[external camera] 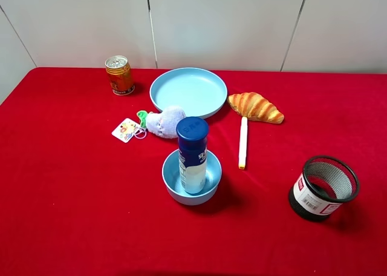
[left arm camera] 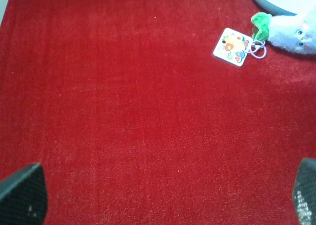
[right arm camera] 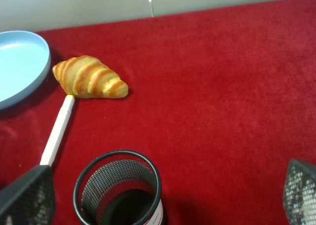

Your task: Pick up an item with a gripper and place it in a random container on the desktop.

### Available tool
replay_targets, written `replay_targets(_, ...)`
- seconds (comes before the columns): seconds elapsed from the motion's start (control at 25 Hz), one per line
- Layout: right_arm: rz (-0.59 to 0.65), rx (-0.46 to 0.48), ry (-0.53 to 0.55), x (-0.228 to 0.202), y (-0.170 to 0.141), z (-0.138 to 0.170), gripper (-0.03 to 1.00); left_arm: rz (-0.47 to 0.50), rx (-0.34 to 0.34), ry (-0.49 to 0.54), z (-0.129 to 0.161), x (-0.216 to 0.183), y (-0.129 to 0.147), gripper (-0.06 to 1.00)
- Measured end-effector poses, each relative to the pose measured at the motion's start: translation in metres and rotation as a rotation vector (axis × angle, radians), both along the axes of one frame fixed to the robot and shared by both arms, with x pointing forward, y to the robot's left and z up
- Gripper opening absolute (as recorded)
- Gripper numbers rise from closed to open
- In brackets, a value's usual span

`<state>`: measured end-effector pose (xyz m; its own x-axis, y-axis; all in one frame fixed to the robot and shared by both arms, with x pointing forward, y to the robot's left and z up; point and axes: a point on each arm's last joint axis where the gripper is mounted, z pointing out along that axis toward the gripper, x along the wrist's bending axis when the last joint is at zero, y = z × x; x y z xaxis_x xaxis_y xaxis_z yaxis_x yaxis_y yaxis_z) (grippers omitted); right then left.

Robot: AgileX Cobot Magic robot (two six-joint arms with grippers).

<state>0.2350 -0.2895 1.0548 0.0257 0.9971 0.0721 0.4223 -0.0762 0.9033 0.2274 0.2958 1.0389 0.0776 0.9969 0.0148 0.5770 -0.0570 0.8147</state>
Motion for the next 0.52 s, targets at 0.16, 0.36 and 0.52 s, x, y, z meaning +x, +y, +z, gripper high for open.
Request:
replay_targets(0.16,0.000,0.001,0.000,0.0000,0.0000,0.0000,0.69,-0.001,0.001,0.000,0.0000,0.0000,0.0000,0.99)
replay_targets(0.36,0.000,0.001,0.000,0.0000,0.0000,0.0000,0.69,-0.001,0.001,0.000,0.0000,0.0000,0.0000,0.99)
replay_targets(0.52,0.000,0.001,0.000,0.0000,0.0000,0.0000,0.69,-0.001,0.001,0.000,0.0000,0.0000,0.0000,0.99)
